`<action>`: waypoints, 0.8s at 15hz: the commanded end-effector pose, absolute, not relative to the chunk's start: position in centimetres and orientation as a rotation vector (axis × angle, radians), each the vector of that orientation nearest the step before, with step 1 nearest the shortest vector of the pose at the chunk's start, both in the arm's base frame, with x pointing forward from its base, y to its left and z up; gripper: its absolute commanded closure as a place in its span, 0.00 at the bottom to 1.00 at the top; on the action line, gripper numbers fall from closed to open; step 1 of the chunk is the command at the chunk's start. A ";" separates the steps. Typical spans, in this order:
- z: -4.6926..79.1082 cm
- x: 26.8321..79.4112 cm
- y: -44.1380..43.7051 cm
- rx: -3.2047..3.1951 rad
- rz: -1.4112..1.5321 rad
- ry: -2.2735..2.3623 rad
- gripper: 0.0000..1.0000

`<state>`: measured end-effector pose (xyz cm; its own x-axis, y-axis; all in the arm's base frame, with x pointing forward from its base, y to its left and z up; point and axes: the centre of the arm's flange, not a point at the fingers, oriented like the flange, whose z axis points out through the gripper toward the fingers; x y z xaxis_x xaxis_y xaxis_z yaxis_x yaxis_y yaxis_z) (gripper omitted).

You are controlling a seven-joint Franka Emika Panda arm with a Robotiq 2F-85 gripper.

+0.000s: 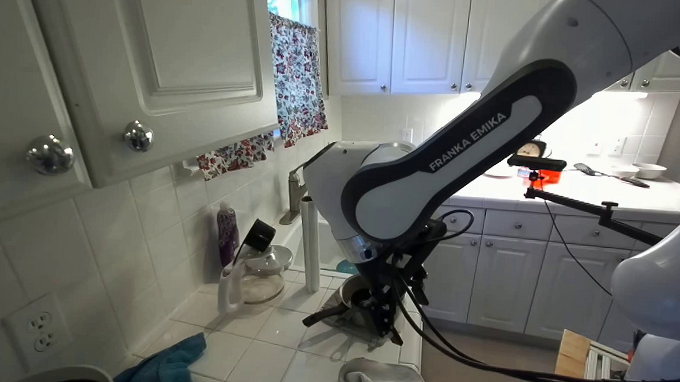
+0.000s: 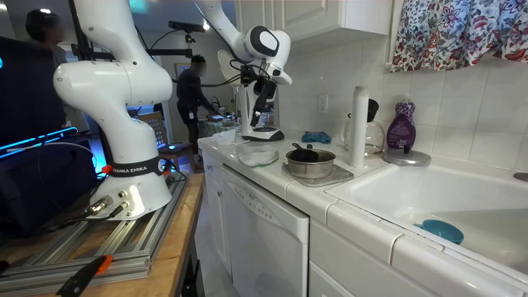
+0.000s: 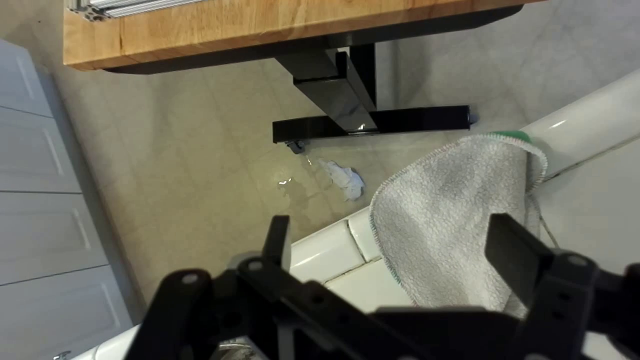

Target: Put a black pot inside the silver bowl, remove the other black pot from the kettle and put it on the counter

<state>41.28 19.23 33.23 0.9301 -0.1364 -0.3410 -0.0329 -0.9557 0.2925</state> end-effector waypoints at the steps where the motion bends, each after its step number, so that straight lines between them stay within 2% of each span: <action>1: 33.3 41.2 19.2 2.807 -0.515 -0.060 0.00; 5: 34.2 41.4 17.3 2.833 -0.439 0.151 0.00; 12: 33.7 45.3 17.2 2.975 -0.079 -0.306 0.00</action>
<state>44.55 16.54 34.46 0.9838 -0.1119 -0.1401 -0.0849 -0.9789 0.1859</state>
